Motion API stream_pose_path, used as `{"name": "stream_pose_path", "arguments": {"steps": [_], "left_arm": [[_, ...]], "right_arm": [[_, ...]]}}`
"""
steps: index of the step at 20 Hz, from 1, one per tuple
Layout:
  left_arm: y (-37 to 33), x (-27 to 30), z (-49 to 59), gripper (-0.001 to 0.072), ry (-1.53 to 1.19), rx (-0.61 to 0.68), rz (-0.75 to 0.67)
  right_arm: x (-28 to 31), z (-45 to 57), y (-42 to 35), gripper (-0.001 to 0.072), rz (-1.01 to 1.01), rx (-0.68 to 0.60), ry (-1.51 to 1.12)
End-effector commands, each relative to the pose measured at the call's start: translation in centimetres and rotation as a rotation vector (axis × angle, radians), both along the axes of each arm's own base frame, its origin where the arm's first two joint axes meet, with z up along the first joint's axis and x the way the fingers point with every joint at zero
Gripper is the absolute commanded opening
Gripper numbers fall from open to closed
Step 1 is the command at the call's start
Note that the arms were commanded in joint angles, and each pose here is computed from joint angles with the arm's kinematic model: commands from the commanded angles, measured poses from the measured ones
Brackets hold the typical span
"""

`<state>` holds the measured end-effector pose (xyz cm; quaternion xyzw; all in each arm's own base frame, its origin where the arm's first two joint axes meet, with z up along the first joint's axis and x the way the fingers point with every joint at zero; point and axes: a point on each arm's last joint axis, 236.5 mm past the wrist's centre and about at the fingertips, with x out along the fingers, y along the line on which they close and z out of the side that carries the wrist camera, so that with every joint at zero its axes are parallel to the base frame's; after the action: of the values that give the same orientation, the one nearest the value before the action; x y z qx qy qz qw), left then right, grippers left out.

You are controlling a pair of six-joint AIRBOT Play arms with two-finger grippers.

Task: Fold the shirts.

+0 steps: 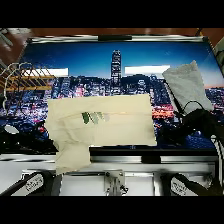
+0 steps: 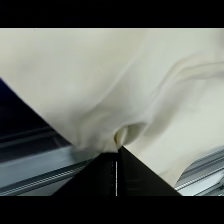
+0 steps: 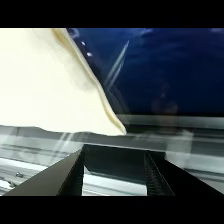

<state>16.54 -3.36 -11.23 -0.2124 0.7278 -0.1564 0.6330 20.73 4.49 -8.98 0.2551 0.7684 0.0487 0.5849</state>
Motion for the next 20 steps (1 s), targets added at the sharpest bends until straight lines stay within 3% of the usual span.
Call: {"name": "stream_pose_path", "arguments": {"steps": [1, 7, 8, 9, 10, 12, 20], "left_arm": [[-0.6, 0.4, 0.4, 0.0031, -0.013, -0.029, 0.008], [-0.5, 1.3, 0.8, 0.0031, -0.040, -0.030, 0.008], [-0.3, 1.6, 1.0, 0.0031, -0.049, -0.025, 0.008], [-0.1, 2.1, 1.2, 0.0031, -0.062, -0.020, 0.007], [0.2, 2.7, 1.5, 0.0031, -0.080, -0.012, 0.004], [1.0, 4.4, 2.5, 0.0031, -0.131, 0.009, 0.000], [2.5, 13.1, 9.9, 0.0031, -0.399, 0.019, 0.045]], "right_arm": [[1.0, -0.7, 1.2, 0.0501, -0.064, 0.035, -0.049], [0.4, -3.3, 4.1, 0.0500, 0.033, 0.020, 0.001], [0.1, -3.6, 4.4, 0.0435, 0.043, 0.026, 0.020], [0.1, -3.5, 4.5, 0.0219, 0.047, 0.025, 0.016], [0.5, -3.1, 4.5, 0.0130, 0.044, 0.026, -0.004], [2.4, -1.5, 4.4, 0.0074, 0.053, 0.018, -0.089], [12.7, 7.3, 4.2, 0.0072, 0.024, 0.007, -0.450]]}}
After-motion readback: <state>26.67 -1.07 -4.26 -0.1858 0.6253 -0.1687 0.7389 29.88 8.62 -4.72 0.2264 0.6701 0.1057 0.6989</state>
